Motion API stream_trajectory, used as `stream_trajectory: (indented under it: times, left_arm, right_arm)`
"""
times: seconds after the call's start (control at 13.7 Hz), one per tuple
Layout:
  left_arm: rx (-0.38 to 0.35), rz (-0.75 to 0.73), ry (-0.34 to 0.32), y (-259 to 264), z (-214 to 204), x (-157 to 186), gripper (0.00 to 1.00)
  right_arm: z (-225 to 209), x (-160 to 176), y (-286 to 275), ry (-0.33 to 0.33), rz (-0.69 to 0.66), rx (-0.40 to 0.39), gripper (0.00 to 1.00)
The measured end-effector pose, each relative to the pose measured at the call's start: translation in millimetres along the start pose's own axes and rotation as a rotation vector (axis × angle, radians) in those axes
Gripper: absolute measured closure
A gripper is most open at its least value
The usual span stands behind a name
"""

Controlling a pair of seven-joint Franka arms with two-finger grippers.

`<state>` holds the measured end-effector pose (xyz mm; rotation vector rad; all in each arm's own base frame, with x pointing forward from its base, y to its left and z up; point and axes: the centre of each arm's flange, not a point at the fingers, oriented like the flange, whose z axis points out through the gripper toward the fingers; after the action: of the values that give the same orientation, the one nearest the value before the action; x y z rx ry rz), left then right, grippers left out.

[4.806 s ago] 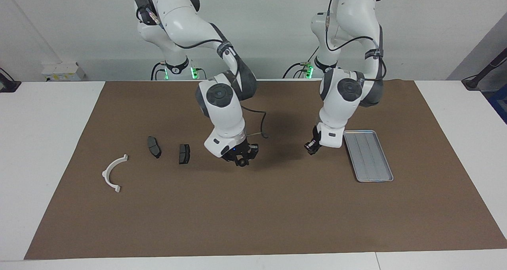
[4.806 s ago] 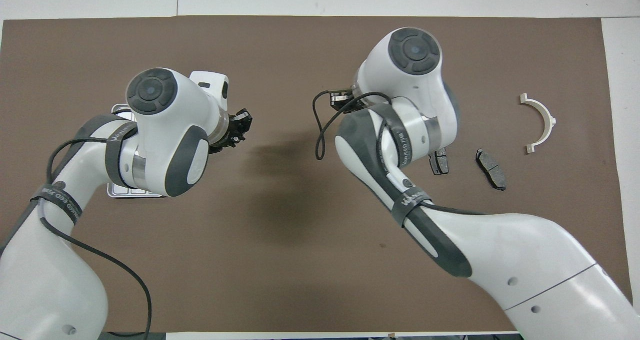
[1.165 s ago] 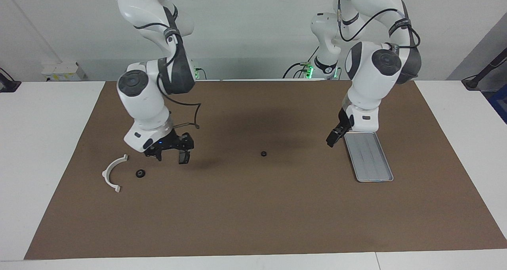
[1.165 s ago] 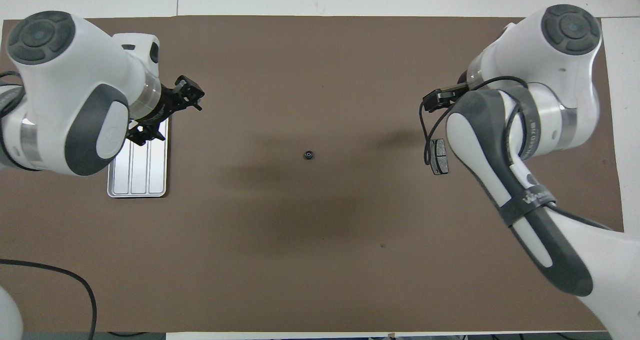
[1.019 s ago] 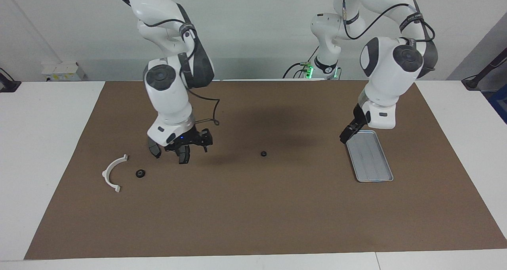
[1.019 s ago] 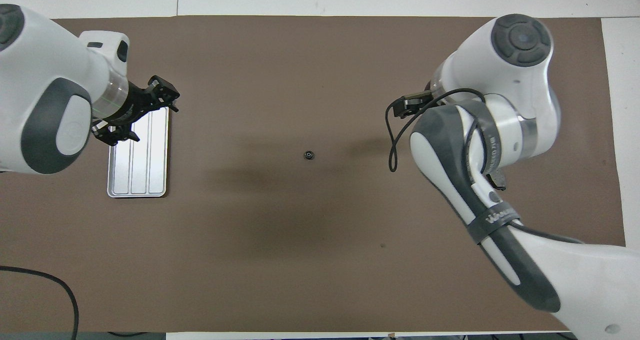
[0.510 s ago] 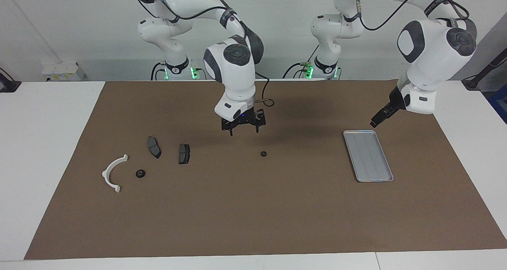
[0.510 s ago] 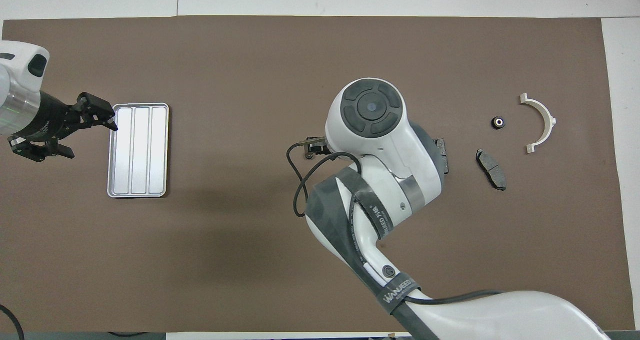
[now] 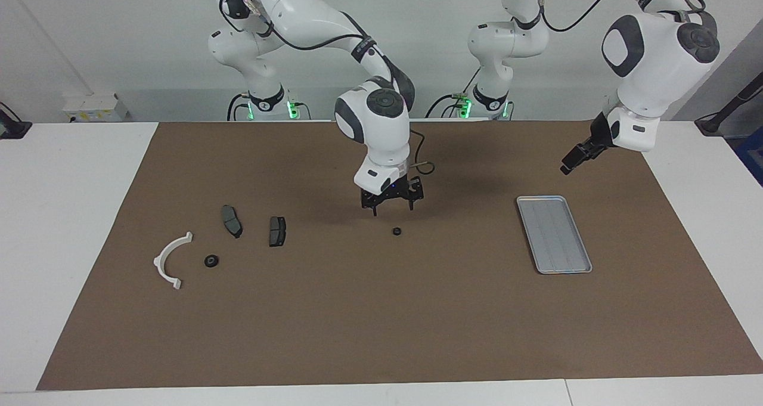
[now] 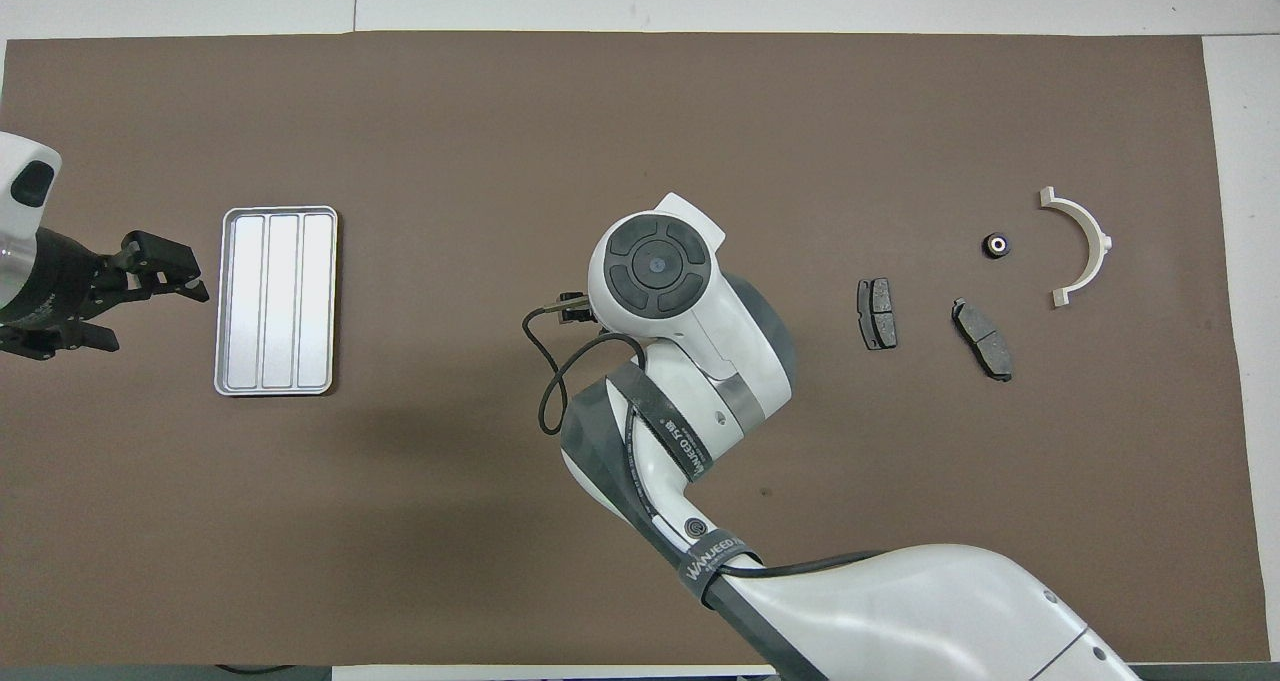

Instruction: Place bearing gear from tray to pile

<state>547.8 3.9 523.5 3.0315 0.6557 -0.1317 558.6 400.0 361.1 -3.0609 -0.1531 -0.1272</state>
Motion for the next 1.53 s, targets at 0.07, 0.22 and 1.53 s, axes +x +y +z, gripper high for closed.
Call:
stream_trajectory:
  times: [0.07,0.22,1.53]
  left_arm:
    - [-0.005,0.010,0.012,-1,-1,2,0.00]
    - [-0.014,0.048,0.035,1,-2,5,0.00]
    - [-0.012,0.131,0.041,5,4,17,0.00]
  right_arm:
    - [8,1,0,0.004,0.001,0.003,0.00]
    - [23,3,-1,0.009,0.001,0.007,0.00]
    - [68,2,-5,0.029,-0.004,0.017,0.10]
